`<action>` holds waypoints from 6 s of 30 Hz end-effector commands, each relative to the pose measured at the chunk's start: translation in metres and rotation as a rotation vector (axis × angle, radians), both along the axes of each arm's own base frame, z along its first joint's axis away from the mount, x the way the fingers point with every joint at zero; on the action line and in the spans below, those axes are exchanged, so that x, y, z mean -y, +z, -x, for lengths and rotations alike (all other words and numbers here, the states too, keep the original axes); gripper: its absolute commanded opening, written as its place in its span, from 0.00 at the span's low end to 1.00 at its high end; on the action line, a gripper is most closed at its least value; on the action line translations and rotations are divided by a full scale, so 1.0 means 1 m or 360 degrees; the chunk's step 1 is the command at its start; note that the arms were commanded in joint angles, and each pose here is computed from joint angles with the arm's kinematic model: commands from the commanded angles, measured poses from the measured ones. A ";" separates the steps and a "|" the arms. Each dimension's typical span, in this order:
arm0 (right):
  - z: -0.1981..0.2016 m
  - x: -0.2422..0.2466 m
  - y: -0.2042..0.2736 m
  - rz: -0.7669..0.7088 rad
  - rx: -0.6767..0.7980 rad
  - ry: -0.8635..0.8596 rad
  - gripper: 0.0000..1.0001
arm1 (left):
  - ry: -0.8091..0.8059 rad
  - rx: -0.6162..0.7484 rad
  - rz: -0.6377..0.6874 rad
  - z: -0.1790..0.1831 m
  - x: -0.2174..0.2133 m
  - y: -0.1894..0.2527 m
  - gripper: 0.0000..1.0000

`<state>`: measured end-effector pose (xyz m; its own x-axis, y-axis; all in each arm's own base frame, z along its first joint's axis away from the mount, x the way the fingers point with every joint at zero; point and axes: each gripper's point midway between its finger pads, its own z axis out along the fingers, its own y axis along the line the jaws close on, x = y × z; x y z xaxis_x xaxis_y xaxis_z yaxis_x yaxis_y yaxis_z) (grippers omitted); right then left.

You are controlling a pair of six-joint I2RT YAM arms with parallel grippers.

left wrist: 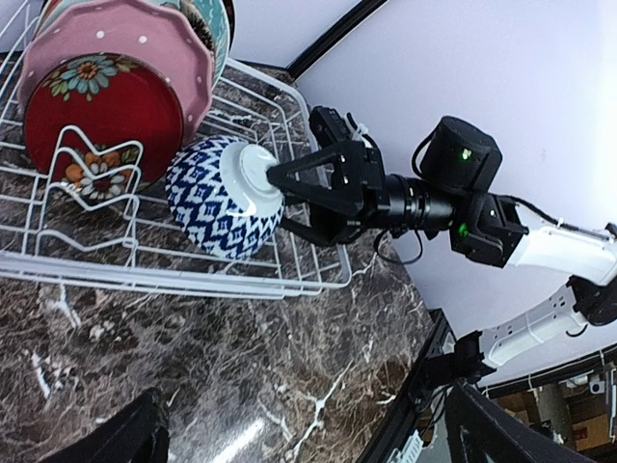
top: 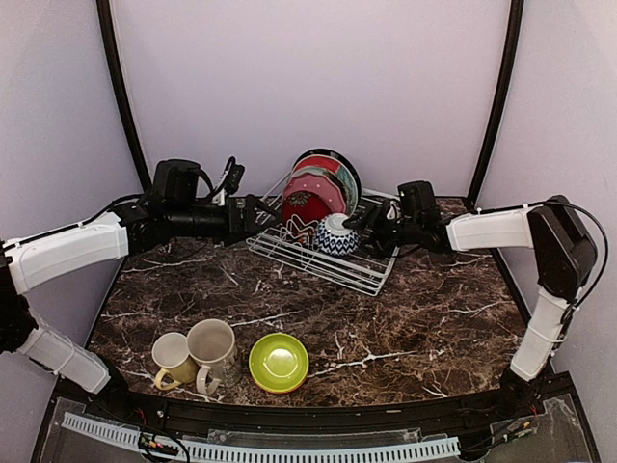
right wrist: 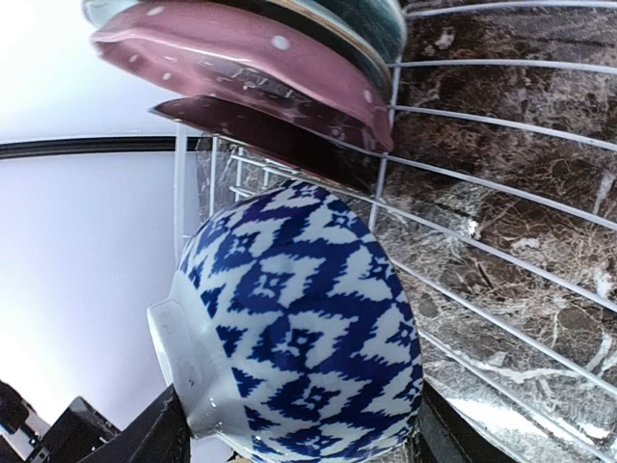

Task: Unload the mixed dishes from the dish rack
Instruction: Grab the bowl from the dish rack, then pass from the right arm to the left, then place the bowl in the bowl, then grab the plate from the dish rack.

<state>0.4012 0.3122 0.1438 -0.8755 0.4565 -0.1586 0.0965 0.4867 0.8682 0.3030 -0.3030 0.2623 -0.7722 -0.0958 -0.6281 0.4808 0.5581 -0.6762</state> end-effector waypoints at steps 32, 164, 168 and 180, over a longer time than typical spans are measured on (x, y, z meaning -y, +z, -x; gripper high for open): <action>0.050 -0.047 0.151 -0.0660 0.0481 0.0464 0.51 | -0.0438 -0.0452 0.1386 -0.053 0.062 0.066 0.71; 0.012 0.002 0.045 0.0700 0.0791 0.0577 0.99 | -0.0073 0.0654 -0.0295 0.014 -0.008 0.123 0.94; -0.005 -0.016 0.034 0.0794 0.0829 0.0626 0.98 | 0.0078 0.0527 -0.0210 -0.030 -0.040 0.119 0.95; -0.066 -0.013 0.048 0.1076 0.0934 0.0439 0.78 | 0.0300 0.0499 -0.0478 -0.062 -0.099 0.061 0.98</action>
<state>0.4412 0.3391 0.1693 -0.6961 -0.1235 -0.7073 -0.4909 0.8007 0.3433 0.3709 -0.2142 0.3245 -0.5685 -0.0348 -0.8219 0.4970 0.7816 -0.3769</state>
